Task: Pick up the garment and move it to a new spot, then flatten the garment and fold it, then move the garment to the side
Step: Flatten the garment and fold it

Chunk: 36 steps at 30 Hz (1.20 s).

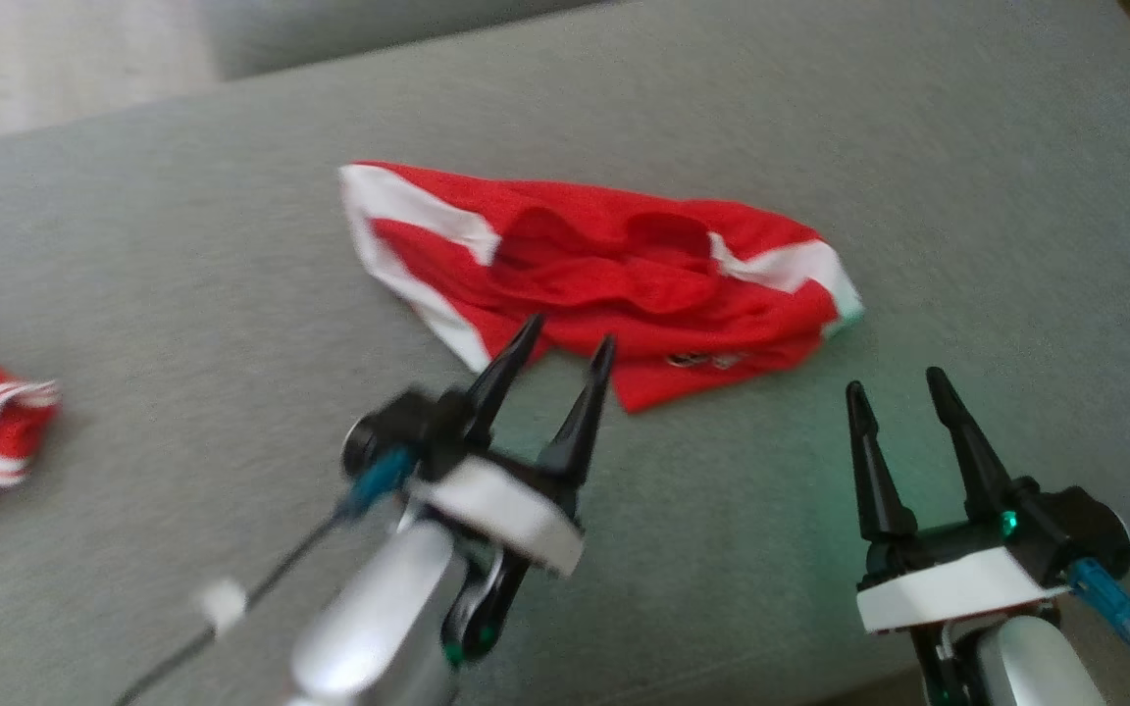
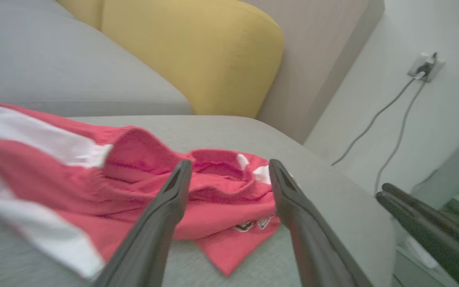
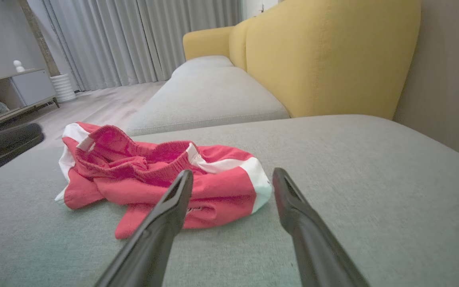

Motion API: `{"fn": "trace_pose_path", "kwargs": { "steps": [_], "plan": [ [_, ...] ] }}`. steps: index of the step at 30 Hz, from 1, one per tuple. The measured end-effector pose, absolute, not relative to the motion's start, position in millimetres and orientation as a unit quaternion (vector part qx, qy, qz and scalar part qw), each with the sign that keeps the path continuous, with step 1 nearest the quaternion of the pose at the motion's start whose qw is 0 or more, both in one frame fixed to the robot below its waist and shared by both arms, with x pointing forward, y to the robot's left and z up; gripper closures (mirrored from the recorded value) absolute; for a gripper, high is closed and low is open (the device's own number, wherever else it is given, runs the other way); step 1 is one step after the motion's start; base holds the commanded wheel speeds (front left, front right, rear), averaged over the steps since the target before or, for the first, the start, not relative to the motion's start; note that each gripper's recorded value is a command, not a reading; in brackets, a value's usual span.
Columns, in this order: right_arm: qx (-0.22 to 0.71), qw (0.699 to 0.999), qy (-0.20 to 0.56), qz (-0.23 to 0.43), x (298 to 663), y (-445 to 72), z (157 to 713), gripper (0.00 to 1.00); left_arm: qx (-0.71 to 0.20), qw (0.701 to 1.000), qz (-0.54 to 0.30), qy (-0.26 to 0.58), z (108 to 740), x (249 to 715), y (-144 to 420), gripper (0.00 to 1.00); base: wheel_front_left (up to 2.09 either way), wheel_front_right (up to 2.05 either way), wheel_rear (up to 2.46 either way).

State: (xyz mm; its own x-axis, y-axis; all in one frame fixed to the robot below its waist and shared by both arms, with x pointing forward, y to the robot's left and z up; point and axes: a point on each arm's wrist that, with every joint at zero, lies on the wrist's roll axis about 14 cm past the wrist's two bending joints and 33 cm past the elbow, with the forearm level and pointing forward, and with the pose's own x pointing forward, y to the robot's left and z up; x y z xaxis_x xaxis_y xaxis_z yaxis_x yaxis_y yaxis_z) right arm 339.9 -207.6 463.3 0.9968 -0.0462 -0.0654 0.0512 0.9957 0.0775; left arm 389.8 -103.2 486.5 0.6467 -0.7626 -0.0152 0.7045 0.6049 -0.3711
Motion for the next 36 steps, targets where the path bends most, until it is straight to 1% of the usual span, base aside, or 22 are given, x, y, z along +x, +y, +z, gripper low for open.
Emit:
{"fn": "trace_pose_path", "kwargs": {
  "steps": [1,5,10,13,15,18,20,21,22,25,29,32,36],
  "plan": [
    [0.04,0.998,0.032,-0.024,339.9,-207.6,463.3,0.0,-0.168,0.892,-0.411,0.086,486.5,389.8,-103.2,0.0,0.0,0.0,0.0],
    [0.042,0.996,0.05,-0.058,329.3,-224.6,453.9,0.0,-0.204,0.848,-0.463,0.158,477.2,389.9,-148.6,0.0,0.0,0.0,0.0],
    [0.039,0.993,0.076,-0.087,320.5,-239.0,441.5,0.0,-0.205,0.812,-0.503,0.212,461.7,390.5,-187.6,0.0,0.0,0.0,0.0],
    [0.035,0.991,0.087,-0.097,319.4,-243.9,436.6,0.0,-0.218,0.797,-0.511,0.236,457.0,394.3,-204.4,0.0,0.0,0.0,0.0],
    [0.034,0.99,0.091,-0.102,320.5,-246.9,435.2,0.0,-0.237,0.79,-0.501,0.262,451.5,401.6,-211.7,0.0,0.0,0.0,0.0],
    [0.034,0.989,0.098,-0.108,321.2,-249.5,431.9,0.0,-0.239,0.786,-0.49,0.292,439.6,412.1,-220.4,0.0,0.0,0.0,0.0],
    [0.033,0.987,0.107,-0.115,319.1,-252.5,427.6,0.0,-0.231,0.777,-0.501,0.304,433.5,412.3,-230.4,0.0,0.0,0.0,0.0],
    [0.032,0.987,0.109,-0.117,318.0,-253.3,427.1,0.0,-0.229,0.775,-0.504,0.305,431.8,411.7,-232.7,0.19,0.0,0.0,0.0],
    [0.032,0.986,0.11,-0.119,316.9,-254.1,426.8,0.0,-0.228,0.776,-0.504,0.303,431.1,412.0,-234.1,1.0,0.0,0.0,0.0],
    [0.038,0.986,0.108,-0.12,316.7,-254.1,427.0,0.0,-0.23,0.775,-0.513,0.29,436.2,410.1,-235.8,1.0,0.0,0.0,0.0],
    [0.045,0.988,0.098,-0.109,321.6,-248.0,430.4,0.0,-0.253,0.764,-0.54,0.248,469.5,407.5,-238.6,1.0,0.0,0.0,0.0],
    [0.047,0.99,0.088,-0.097,324.6,-242.4,435.1,0.0,-0.276,0.751,-0.567,0.194,519.7,407.8,-242.4,1.0,0.0,0.0,0.0],
    [0.043,0.994,0.066,-0.079,328.1,-234.3,447.0,0.0,-0.287,0.742,-0.598,0.096,603.9,411.0,-241.8,1.0,0.0,0.0,0.0]
  ]
}}
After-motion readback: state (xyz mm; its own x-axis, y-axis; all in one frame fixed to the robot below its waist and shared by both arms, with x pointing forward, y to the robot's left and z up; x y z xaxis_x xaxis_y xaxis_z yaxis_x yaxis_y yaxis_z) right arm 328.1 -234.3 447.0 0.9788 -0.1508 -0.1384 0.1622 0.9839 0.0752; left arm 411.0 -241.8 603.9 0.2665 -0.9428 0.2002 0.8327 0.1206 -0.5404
